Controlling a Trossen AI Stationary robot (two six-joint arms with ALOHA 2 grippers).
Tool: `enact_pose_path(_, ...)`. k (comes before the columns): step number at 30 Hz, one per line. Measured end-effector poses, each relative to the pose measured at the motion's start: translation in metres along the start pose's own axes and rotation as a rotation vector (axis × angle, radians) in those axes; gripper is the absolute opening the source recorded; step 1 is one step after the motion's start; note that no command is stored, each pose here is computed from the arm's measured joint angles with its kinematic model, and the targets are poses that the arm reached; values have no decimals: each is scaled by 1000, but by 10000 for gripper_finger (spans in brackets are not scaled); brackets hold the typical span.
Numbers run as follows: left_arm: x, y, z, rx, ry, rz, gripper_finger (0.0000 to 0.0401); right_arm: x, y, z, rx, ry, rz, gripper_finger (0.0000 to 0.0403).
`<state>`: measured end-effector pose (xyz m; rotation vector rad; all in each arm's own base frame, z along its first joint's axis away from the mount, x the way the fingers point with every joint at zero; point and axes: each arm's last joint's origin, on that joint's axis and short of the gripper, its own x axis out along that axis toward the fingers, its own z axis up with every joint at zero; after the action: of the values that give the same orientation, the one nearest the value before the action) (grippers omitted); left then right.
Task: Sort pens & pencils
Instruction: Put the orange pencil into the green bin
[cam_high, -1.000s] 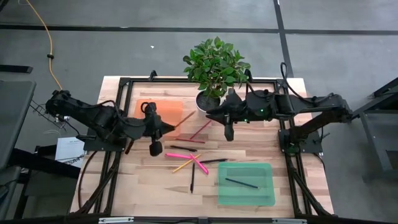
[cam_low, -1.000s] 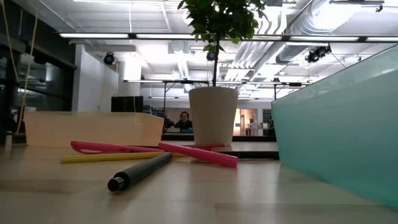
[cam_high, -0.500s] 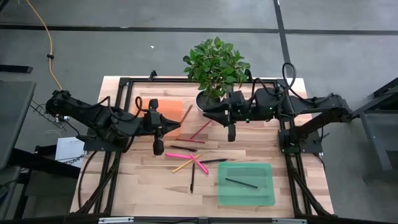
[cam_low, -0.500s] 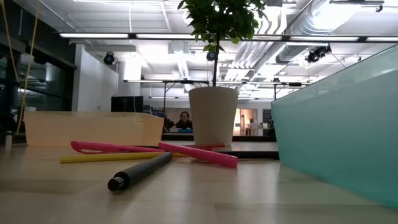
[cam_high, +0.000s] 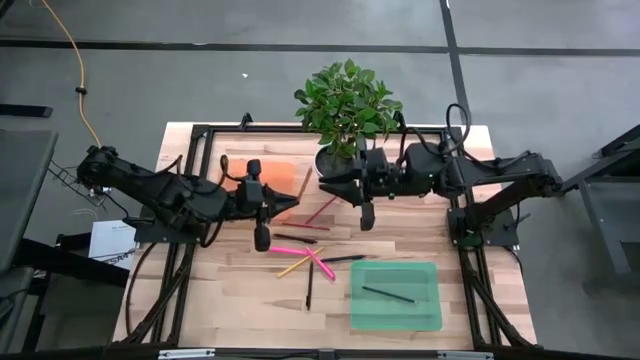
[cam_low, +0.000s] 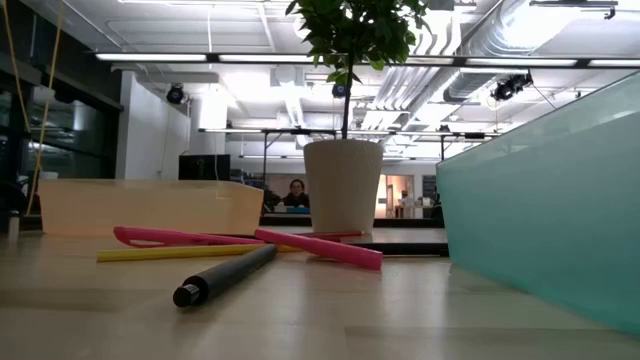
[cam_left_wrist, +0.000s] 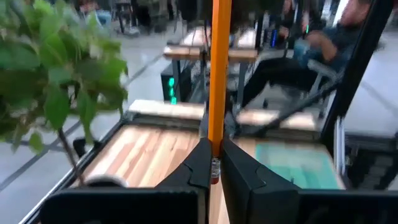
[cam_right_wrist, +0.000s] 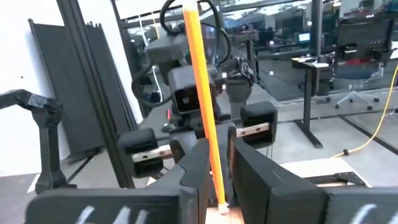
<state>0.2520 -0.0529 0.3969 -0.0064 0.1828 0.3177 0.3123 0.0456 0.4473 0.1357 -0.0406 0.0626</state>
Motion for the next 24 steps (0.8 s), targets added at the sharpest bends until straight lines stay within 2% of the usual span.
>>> enact_pose_path(24, 7, -5, 2, -1, -34, -27, 12, 6, 3, 0, 10, -38, 54, 58)
